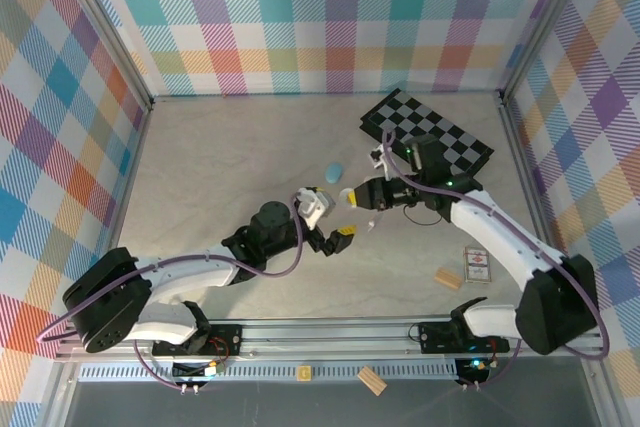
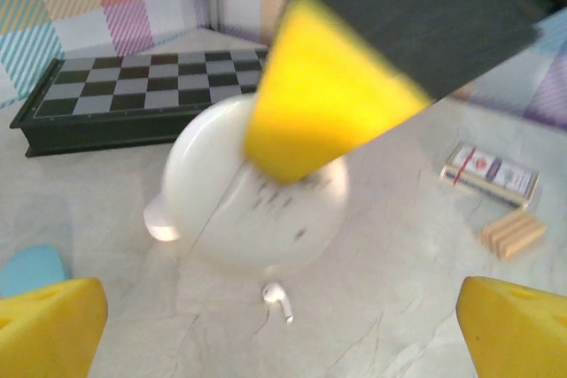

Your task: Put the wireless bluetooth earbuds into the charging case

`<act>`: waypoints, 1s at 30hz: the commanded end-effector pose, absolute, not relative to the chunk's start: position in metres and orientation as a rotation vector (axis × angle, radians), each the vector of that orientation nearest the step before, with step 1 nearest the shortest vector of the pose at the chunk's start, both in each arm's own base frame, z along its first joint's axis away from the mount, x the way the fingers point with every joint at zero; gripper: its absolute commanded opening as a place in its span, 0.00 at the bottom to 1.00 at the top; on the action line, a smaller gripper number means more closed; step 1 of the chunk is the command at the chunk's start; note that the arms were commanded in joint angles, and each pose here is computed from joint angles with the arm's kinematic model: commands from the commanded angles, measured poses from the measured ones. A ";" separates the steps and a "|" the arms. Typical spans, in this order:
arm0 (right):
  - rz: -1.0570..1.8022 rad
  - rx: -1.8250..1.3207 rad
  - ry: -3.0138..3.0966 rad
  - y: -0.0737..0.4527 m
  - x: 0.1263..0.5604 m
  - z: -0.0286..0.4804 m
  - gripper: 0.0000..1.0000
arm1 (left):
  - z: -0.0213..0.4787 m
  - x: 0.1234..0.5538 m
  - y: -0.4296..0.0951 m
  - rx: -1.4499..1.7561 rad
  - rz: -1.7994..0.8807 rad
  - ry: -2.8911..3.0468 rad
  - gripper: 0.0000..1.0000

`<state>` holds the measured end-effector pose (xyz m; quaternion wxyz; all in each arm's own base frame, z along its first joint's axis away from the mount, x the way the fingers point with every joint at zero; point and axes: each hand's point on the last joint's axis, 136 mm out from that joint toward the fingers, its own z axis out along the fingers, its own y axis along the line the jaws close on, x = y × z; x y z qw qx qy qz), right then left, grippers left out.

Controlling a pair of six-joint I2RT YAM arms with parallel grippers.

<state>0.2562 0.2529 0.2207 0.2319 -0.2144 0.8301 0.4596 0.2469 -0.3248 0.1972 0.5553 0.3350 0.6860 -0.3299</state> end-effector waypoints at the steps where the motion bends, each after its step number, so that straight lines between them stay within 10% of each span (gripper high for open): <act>1: 1.242 -0.681 2.044 0.253 0.259 0.259 0.16 | 0.254 0.240 -0.328 0.614 -1.083 1.418 1.00; 10: 1.397 -0.834 1.592 0.251 0.215 0.347 0.15 | 0.307 0.209 -0.348 0.683 -1.421 1.191 0.87; 30: 1.411 -1.002 1.596 0.250 0.189 0.328 0.14 | 0.334 0.187 -0.351 0.802 -1.499 1.084 0.44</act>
